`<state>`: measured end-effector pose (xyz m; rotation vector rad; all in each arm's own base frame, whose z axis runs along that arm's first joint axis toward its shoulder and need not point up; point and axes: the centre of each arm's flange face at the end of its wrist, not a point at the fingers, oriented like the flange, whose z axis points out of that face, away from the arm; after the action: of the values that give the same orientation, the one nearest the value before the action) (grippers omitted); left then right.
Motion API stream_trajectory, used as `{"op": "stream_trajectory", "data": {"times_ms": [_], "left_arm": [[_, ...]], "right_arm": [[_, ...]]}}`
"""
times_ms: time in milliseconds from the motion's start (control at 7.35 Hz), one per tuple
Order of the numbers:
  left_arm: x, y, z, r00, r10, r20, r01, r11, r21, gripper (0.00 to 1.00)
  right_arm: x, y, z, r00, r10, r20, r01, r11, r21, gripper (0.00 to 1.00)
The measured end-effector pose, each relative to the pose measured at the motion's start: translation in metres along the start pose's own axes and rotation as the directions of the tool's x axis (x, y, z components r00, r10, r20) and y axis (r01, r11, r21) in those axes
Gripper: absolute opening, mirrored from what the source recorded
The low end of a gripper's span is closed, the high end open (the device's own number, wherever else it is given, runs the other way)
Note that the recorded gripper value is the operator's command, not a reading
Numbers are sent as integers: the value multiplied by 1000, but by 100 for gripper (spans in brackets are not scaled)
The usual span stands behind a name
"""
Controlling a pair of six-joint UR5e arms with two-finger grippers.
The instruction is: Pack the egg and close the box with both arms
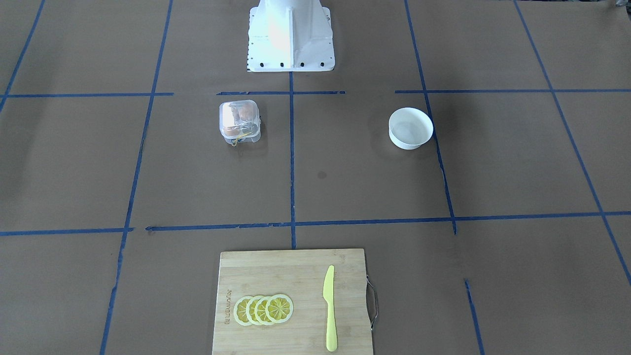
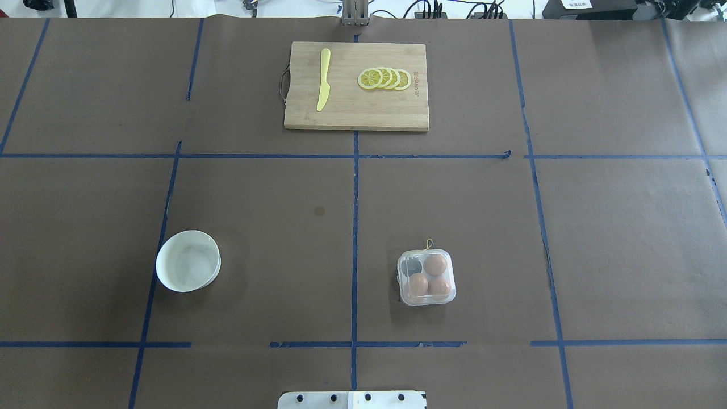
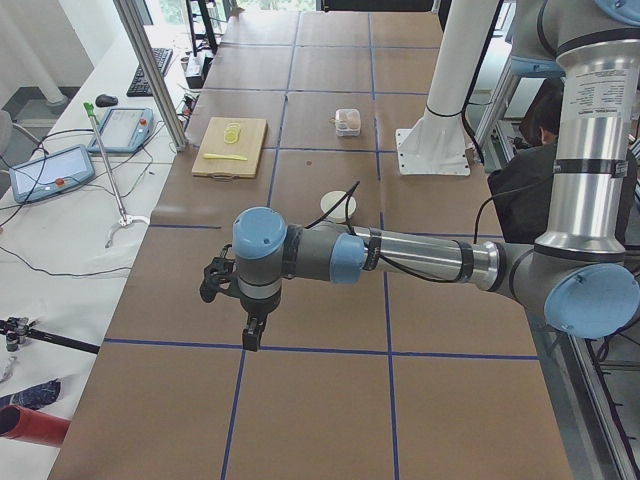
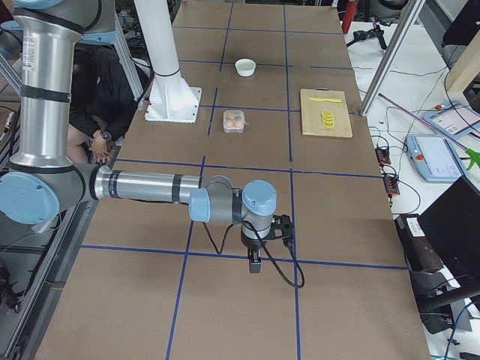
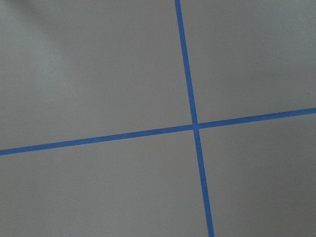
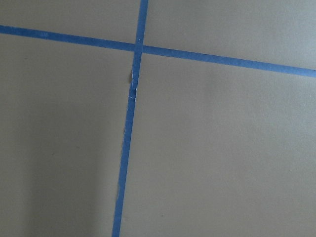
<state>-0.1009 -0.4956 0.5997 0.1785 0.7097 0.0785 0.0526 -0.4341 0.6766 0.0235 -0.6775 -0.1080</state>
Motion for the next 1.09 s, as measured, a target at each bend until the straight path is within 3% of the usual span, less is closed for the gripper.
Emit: {"op": "stream_trajectory", "data": {"times_ms": [544, 1088], "left_arm": [[0, 1, 4, 1000, -1, -2, 1, 1000, -9, 100], [-3, 22, 30, 1000, -16, -10, 16, 998, -67, 100]], "right_arm": [[6, 5, 8, 1000, 2, 3, -2, 1000, -14, 100], [6, 5, 9, 1000, 2, 9, -2, 1000, -12, 100]]}}
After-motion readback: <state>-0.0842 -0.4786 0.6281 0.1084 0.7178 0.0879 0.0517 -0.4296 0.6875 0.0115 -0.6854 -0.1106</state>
